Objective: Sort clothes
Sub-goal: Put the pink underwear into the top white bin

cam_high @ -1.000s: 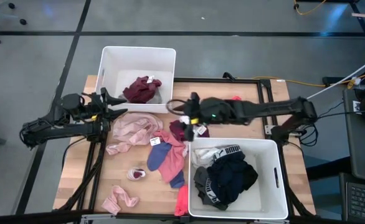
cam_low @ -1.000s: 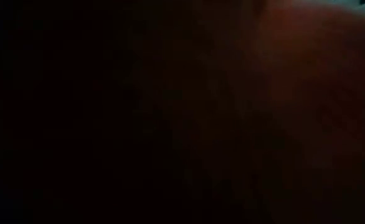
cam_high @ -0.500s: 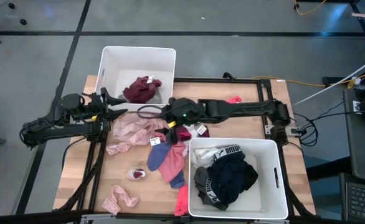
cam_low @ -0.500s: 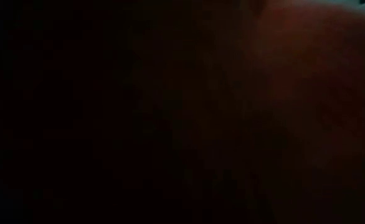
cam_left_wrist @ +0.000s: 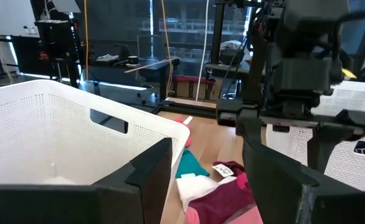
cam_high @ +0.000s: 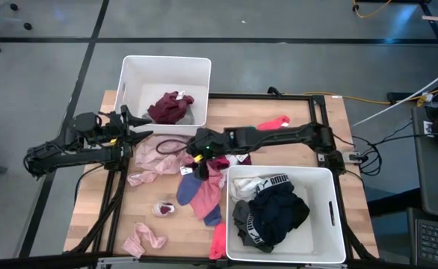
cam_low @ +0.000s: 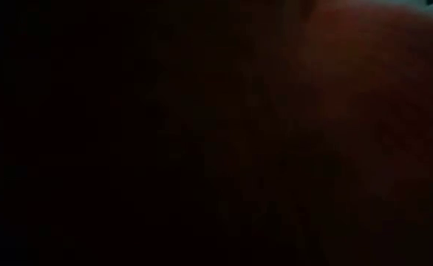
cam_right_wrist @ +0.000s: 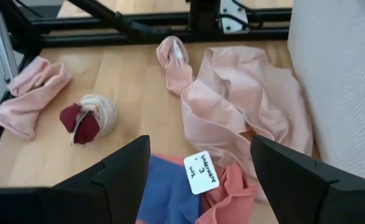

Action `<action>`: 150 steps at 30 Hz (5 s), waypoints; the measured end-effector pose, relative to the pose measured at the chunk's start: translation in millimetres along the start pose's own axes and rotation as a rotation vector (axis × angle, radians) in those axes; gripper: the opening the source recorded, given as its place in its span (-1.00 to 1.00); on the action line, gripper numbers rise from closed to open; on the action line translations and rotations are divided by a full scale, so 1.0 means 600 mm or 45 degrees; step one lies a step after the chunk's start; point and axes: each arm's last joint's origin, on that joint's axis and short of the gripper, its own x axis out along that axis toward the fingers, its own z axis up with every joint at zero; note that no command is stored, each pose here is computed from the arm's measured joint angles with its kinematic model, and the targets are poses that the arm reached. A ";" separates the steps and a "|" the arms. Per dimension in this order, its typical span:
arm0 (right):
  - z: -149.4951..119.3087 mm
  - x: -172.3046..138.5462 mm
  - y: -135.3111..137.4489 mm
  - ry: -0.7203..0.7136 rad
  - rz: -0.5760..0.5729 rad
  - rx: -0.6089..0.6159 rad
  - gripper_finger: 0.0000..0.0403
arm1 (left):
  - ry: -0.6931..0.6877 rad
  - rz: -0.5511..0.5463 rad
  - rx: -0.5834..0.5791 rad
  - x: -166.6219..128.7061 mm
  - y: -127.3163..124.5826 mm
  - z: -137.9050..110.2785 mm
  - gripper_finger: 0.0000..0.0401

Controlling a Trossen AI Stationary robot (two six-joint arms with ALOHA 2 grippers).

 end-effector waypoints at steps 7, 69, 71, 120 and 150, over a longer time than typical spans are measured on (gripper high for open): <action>-0.009 0.015 0.000 0.023 0.009 0.000 0.39 | 0.004 0.004 0.000 0.000 0.000 0.000 -0.07; -0.135 0.185 -0.027 0.594 -0.190 0.019 0.30 | 0.012 0.004 0.000 0.000 0.000 -0.001 -0.07; -0.135 0.185 -0.027 0.591 -0.189 0.019 0.17 | 0.014 0.004 0.000 0.000 0.000 -0.002 -0.07; 0.150 -0.156 0.026 -0.277 -0.660 -0.435 -0.93 | 0.018 0.005 0.001 0.000 0.000 -0.002 -0.07; 0.218 -0.275 -0.245 -1.068 -0.899 -0.297 -0.93 | 0.018 0.005 0.001 0.000 0.000 -0.002 -0.07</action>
